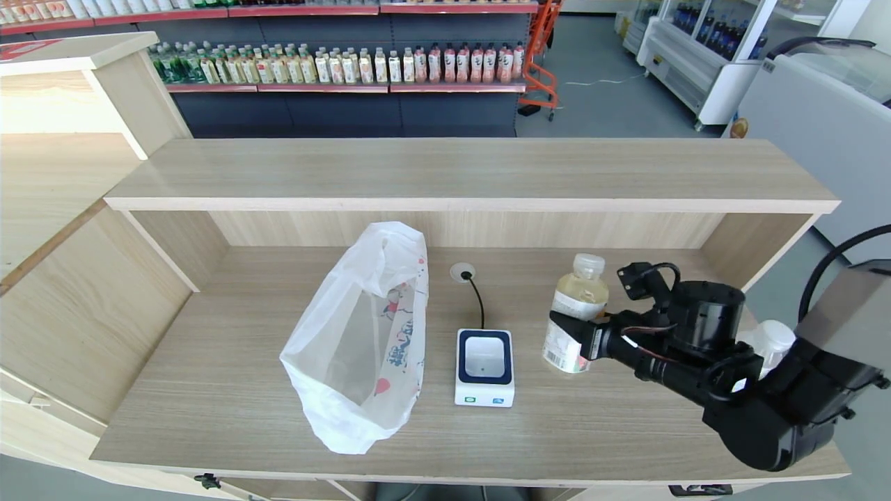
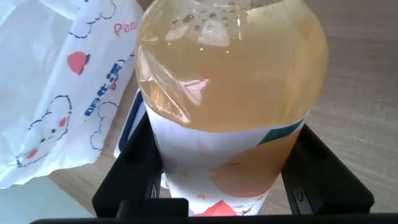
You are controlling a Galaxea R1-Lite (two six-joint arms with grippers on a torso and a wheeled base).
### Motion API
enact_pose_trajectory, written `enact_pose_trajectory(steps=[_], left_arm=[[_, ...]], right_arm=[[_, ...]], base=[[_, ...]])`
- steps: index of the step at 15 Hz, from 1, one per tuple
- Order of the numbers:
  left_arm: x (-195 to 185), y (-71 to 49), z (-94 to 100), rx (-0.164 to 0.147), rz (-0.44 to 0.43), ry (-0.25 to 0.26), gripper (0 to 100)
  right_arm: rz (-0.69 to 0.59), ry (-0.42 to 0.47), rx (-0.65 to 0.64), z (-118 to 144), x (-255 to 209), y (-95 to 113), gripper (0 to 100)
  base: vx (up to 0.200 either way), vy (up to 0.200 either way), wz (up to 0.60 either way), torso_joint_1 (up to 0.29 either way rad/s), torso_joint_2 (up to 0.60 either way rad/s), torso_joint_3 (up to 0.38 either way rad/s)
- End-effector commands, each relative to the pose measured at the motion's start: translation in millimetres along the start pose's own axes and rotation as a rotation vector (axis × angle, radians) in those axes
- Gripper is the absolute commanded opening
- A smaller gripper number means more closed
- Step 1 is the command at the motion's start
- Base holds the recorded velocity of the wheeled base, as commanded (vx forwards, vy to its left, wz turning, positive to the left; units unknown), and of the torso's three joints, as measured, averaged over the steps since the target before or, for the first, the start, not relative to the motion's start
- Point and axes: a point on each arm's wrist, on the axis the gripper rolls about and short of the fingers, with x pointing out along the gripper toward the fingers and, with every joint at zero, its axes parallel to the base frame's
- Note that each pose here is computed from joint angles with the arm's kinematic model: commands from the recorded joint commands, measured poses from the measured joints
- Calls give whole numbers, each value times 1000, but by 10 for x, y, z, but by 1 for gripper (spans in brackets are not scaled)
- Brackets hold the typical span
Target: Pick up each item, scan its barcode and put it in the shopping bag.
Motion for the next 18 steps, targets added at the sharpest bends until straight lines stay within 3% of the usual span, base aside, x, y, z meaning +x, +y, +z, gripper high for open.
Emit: enact_pose_trajectory(steps=[1,4,11,14,15,18], left_arm=[[0,0,0,-1,1,0,100],[0,0,0,-1,1,0,100],[0,0,0,-1,1,0,100],[0,0,0,-1,1,0,100],[0,0,0,-1,1,0,100],[0,0,0,-1,1,0,100]], right_arm=[[182,-53,31,326,-479,180,0],[314,-27,24,307,-583,346,0],[537,-10,9,285,-613,968,0],[558,4,19,254,-641,1089,0],[562,19,49,216,-667,1218,0],[544,36,65,171,-662,1241,0]], base=[[0,0,0,0,0,0],[0,0,0,0,0,0],[0,0,0,0,0,0],[0,0,0,0,0,0],[0,0,0,0,0,0],[0,0,0,0,0,0]])
